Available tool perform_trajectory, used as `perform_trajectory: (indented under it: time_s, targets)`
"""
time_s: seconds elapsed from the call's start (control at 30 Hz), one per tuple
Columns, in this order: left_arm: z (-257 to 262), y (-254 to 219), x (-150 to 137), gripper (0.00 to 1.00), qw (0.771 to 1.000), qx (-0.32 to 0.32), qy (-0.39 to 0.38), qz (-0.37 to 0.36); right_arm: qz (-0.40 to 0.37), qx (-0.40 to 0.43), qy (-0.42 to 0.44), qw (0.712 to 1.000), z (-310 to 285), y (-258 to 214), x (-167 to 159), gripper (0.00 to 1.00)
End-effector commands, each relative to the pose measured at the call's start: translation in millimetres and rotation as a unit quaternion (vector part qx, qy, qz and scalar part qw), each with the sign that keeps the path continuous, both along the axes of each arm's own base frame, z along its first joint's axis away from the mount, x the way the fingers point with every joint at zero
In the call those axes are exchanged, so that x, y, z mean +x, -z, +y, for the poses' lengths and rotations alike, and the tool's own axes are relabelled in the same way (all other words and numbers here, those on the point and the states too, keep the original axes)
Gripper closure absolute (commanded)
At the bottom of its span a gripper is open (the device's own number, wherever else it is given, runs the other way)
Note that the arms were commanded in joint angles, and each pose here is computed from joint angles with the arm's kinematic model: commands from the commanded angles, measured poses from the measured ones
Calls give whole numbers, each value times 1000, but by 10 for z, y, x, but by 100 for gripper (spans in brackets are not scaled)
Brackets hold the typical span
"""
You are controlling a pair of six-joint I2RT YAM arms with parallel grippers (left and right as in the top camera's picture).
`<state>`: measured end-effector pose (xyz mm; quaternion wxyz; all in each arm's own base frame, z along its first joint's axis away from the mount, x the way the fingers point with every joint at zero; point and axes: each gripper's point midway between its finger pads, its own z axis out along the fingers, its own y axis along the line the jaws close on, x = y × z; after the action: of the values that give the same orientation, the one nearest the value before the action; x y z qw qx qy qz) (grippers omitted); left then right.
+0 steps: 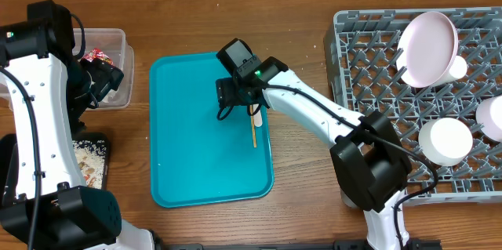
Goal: Sort waste into correct bins and load items into the dishwasher
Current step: 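Reach the right gripper to the wooden chopstick and grasp it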
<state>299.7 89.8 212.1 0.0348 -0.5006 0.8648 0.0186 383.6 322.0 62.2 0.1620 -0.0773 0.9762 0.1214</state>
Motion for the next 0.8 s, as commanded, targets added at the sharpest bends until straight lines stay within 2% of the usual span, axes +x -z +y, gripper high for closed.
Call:
perform_trajectory:
  time_s: [0.0, 0.4, 0.77]
  targets:
    - [-9, 15, 3, 0, 1000, 3, 2, 5, -9, -15, 16, 1000, -30, 148, 101, 23]
    - [-9, 15, 3, 0, 1000, 3, 2, 5, -8, -57, 28, 998, -129, 507, 163, 23]
    - [-9, 15, 3, 0, 1000, 3, 2, 5, 2, -49, 25, 999, -77, 564, 118, 24]
